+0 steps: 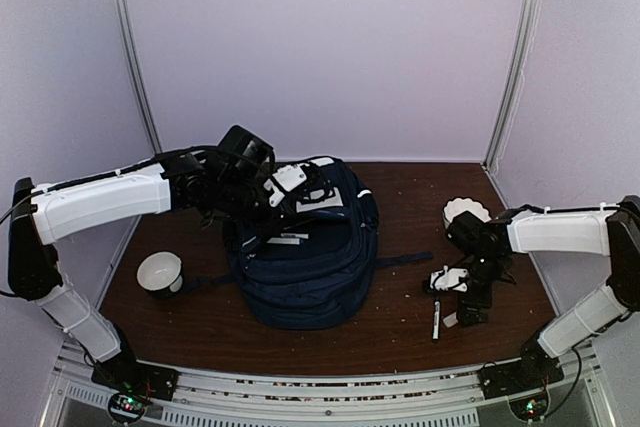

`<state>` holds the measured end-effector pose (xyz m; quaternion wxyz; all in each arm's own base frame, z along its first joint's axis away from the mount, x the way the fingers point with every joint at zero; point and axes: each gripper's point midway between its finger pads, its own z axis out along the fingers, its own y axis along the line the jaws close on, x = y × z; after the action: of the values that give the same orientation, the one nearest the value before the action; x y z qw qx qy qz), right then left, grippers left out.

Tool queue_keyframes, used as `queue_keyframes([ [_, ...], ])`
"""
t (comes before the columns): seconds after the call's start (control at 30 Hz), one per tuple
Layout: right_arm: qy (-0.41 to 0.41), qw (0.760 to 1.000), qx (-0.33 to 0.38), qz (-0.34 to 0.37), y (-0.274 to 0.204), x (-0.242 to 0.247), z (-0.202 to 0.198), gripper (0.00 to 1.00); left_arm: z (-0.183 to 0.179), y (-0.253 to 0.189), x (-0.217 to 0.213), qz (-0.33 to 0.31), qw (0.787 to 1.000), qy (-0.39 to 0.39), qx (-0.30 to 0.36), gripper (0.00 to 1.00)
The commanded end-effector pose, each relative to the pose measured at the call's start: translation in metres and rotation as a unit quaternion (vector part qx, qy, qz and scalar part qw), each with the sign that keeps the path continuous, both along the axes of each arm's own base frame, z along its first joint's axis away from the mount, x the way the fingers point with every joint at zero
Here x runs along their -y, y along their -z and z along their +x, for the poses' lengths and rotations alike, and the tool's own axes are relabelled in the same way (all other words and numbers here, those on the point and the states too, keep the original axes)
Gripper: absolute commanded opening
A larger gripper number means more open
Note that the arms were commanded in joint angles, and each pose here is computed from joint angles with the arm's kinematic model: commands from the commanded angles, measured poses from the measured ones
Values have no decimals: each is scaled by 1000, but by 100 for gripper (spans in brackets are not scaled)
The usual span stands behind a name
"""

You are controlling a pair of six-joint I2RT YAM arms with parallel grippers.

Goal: Pack the student bag

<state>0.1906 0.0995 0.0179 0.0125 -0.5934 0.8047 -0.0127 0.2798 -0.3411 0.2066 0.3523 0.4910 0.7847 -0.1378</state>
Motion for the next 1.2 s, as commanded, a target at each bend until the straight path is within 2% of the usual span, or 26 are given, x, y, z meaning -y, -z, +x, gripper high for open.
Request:
queue_keyframes([
  [0.0, -13, 998, 56, 15, -6, -5, 18, 100, 9, -33, 13, -42, 999, 4, 33, 0],
  [0.07, 2, 995, 95, 18, -11, -6, 34, 100, 9, -31, 13, -40, 999, 2, 33, 0],
  [0.2, 11, 998, 65, 23, -25, -5, 27, 100, 10, -31, 13, -39, 999, 2, 34, 0],
  [0.33, -7, 996, 66, 62, -52, -10, 10, 100, 10, -32, 13, -39, 999, 2, 35, 0],
  [0.47, 17, 984, 152, 87, -105, -10, 28, 100, 10, -31, 13, -39, 999, 3, 33, 0],
  [0.53, 79, 968, 206, 121, -138, -12, 50, 100, 10, -31, 14, -40, 999, 3, 32, 0],
  [0.6, 130, 963, 168, 167, -146, -17, 56, 100, 10, -30, 15, -39, 999, 4, 31, 0],
  [0.7, 100, 980, 19, 168, -118, -26, 23, 100, 10, -29, 15, -39, 999, 4, 29, 0],
  [0.77, 81, 983, -32, 160, -103, -27, 9, 92, 10, -29, 15, -39, 999, 4, 29, 0],
  [0.9, 50, 986, -45, 152, -83, -23, -3, 87, 9, -30, 14, -40, 999, 4, 30, 0],
  [1.03, 61, 993, -28, 96, -58, -10, 2, 69, 9, -31, 14, -41, 999, 4, 30, 0],
  [1.17, 95, 992, -32, 78, -43, -11, 3, 59, 9, -31, 15, -42, 999, 5, 30, 0],
])
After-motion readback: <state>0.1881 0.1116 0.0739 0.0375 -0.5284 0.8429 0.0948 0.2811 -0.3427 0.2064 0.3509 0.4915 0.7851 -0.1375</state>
